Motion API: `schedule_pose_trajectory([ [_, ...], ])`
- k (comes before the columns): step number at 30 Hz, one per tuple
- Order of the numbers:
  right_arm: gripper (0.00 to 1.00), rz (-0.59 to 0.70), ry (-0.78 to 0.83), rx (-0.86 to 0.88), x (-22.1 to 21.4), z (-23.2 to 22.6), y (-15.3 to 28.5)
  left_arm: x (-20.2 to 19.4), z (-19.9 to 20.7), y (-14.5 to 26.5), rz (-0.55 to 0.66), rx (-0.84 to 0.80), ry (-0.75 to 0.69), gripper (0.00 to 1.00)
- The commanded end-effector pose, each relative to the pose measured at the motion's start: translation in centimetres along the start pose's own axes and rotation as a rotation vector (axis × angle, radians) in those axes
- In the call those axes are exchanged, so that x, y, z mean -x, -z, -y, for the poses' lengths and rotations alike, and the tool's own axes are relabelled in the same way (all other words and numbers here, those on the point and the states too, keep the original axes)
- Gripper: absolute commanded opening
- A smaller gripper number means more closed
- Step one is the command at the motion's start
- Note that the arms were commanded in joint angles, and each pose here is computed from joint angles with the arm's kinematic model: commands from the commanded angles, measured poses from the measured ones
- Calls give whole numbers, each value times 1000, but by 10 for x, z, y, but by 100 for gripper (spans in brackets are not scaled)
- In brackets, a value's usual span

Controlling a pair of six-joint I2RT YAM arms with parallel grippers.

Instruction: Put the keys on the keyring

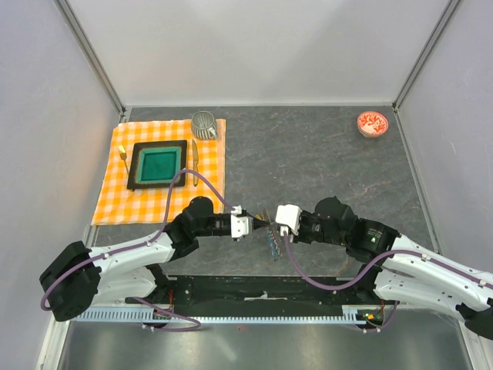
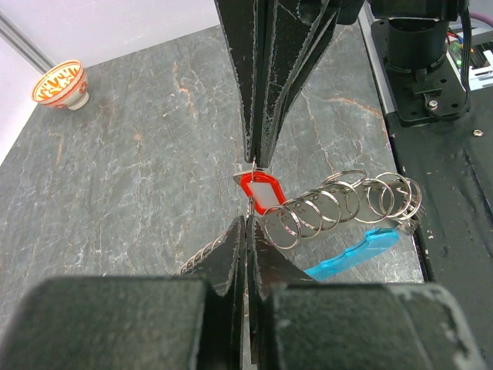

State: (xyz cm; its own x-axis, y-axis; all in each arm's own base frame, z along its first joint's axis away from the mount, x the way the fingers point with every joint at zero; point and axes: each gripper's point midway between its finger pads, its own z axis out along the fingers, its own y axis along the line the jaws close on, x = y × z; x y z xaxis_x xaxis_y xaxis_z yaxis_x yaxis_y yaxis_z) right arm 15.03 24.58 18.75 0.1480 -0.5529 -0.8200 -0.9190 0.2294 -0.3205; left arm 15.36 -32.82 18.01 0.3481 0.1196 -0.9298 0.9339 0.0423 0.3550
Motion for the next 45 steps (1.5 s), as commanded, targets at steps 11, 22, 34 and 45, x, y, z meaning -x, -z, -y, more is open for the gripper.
schedule_pose_trajectory([
  [11,0,27,16,-24,9,3,-3,38,-12,-7,109,2,-95,2],
  [22,0,29,17,-17,10,1,-3,38,-11,-8,114,-2,-91,2],
  [34,0,22,18,-8,9,-1,-5,35,-10,-8,113,-1,-83,2],
  [45,0,13,15,-9,7,-1,-6,34,-9,-9,115,-2,-80,2],
])
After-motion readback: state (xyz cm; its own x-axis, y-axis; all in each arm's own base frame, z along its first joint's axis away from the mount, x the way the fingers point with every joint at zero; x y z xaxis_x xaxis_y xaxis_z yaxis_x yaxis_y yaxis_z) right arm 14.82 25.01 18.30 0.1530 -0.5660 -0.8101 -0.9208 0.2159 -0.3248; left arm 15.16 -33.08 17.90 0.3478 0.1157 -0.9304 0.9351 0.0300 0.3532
